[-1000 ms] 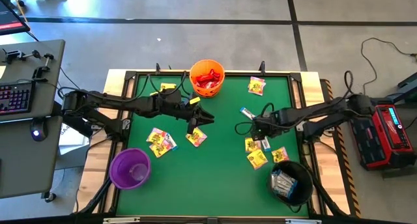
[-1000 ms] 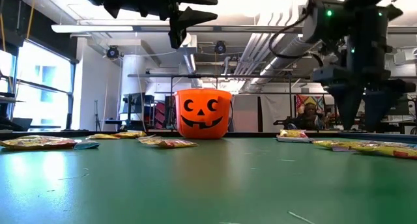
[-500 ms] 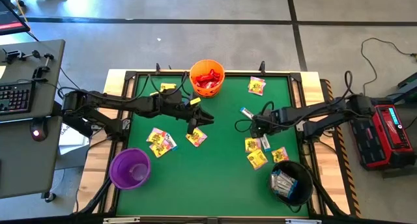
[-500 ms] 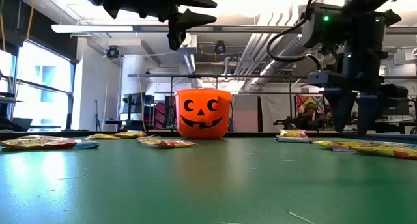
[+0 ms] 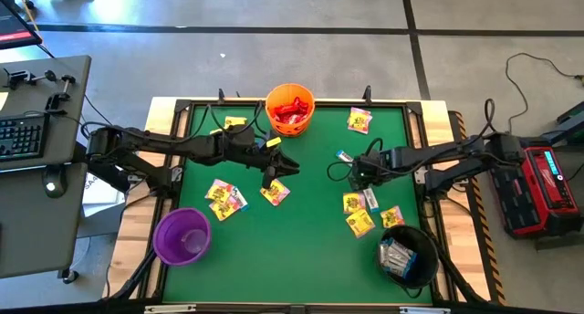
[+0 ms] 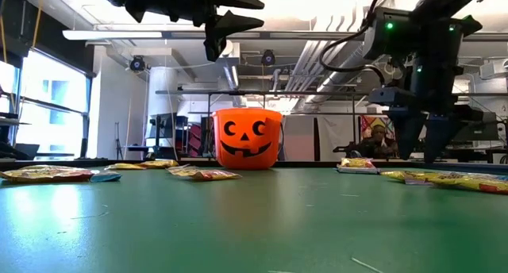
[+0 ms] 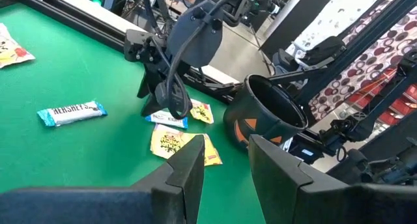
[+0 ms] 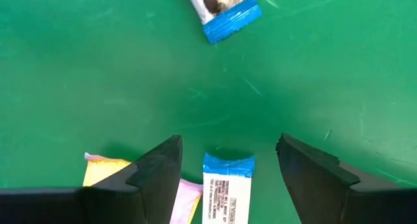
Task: Sort candy by brand, put in halloween buckets
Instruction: Put the white chocolate bar into the black bucket
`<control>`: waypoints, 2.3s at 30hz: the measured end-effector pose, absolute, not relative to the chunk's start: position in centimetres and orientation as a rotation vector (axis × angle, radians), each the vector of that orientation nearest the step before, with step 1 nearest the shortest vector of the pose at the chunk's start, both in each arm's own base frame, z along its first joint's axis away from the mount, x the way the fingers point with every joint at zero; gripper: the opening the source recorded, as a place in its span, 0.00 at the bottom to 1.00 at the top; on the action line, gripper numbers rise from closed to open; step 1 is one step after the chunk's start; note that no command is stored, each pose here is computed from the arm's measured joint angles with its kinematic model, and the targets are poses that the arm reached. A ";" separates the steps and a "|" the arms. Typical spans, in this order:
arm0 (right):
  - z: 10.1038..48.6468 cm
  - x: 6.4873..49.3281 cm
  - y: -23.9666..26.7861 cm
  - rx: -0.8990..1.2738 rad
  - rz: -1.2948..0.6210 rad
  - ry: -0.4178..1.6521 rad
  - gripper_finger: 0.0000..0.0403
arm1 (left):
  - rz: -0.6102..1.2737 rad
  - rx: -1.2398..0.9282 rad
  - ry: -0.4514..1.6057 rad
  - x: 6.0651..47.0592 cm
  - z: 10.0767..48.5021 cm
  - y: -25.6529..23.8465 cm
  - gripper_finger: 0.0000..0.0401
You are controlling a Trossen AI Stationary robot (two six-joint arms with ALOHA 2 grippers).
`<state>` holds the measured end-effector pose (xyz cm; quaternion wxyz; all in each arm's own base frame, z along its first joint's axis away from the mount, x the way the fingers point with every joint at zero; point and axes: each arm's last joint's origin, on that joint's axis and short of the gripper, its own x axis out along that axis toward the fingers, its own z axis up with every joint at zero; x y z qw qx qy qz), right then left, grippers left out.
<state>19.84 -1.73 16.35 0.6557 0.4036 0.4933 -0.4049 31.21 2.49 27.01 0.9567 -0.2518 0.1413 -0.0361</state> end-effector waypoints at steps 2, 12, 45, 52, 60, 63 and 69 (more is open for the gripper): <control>16.3 19.8 -1.9 0.916 -0.926 1.120 0.59 | -0.075 -0.511 0.287 31.2 27.0 2.4 0.28; 14.0 18.8 -0.8 1.051 -0.926 1.116 0.59 | -0.087 -0.508 0.291 31.2 27.0 2.1 0.28; 17.9 20.9 0.1 0.910 -0.796 1.139 0.00 | -0.085 -0.492 0.308 31.2 26.8 2.1 0.28; 17.8 20.1 0.2 0.730 -0.667 1.304 0.01 | -0.085 -0.490 0.316 31.2 26.7 2.0 0.28; 17.4 19.4 0.6 0.435 -0.309 1.471 0.27 | -0.089 -0.470 0.318 31.2 26.7 2.0 0.28; 17.3 19.4 0.8 0.319 -0.196 1.488 0.39 | -0.091 -0.460 0.319 31.2 26.7 2.0 0.28; 15.8 19.9 0.8 0.194 -0.135 1.578 0.49 | -0.087 -0.462 0.336 31.1 26.6 2.0 0.28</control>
